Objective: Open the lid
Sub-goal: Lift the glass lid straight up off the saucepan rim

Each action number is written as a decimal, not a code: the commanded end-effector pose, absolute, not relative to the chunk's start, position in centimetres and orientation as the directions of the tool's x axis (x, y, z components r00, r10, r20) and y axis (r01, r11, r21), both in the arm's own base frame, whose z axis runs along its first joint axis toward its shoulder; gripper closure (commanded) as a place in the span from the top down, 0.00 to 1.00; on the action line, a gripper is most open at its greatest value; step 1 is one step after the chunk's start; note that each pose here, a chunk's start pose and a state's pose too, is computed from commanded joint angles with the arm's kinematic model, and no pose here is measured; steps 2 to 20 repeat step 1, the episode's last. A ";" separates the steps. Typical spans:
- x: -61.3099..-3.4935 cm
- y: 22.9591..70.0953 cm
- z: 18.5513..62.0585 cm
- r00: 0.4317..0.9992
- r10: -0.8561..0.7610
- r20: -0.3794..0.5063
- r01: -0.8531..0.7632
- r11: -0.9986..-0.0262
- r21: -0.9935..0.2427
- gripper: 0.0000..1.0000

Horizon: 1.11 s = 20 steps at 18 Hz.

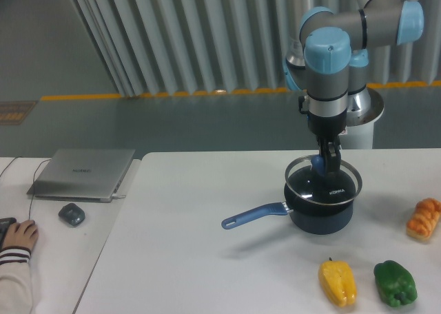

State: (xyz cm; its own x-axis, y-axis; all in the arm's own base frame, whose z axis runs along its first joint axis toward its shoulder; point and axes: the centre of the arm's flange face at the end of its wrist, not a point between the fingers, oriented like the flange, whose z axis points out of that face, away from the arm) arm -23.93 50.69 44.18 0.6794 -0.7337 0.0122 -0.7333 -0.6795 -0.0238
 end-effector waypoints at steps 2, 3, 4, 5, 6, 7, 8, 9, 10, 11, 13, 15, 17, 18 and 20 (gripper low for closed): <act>-23.9 50.7 44.2 0.679 -0.734 0.012 -0.733 -0.679 -0.024 0.56; -23.9 50.7 44.2 0.679 -0.734 0.012 -0.733 -0.679 -0.024 0.56; -23.9 50.7 44.2 0.679 -0.734 0.012 -0.733 -0.679 -0.024 0.56; -23.9 50.7 44.2 0.679 -0.734 0.012 -0.733 -0.679 -0.024 0.56; -23.9 50.7 44.2 0.679 -0.734 0.012 -0.733 -0.679 -0.024 0.56; -23.9 50.7 44.2 0.679 -0.734 0.012 -0.733 -0.679 -0.024 0.56; -23.9 50.7 44.2 0.679 -0.734 0.012 -0.733 -0.679 -0.024 0.56; -23.9 50.7 44.2 0.679 -0.734 0.012 -0.733 -0.679 -0.024 0.56; -23.9 50.7 44.2 0.679 -0.734 0.012 -0.733 -0.679 -0.024 0.56; -23.9 50.7 44.2 0.679 -0.734 0.012 -0.733 -0.679 -0.024 0.56; -23.9 50.7 44.2 0.679 -0.734 0.012 -0.733 -0.679 -0.024 0.56; -23.9 50.7 44.2 0.679 -0.734 0.012 -0.733 -0.679 -0.024 0.56; -23.9 50.7 44.2 0.679 -0.734 0.012 -0.733 -0.679 -0.024 0.56; -23.9 50.7 44.2 0.679 -0.734 0.012 -0.733 -0.679 -0.024 0.56; -23.9 50.7 44.2 0.679 -0.734 0.012 -0.733 -0.679 -0.024 0.56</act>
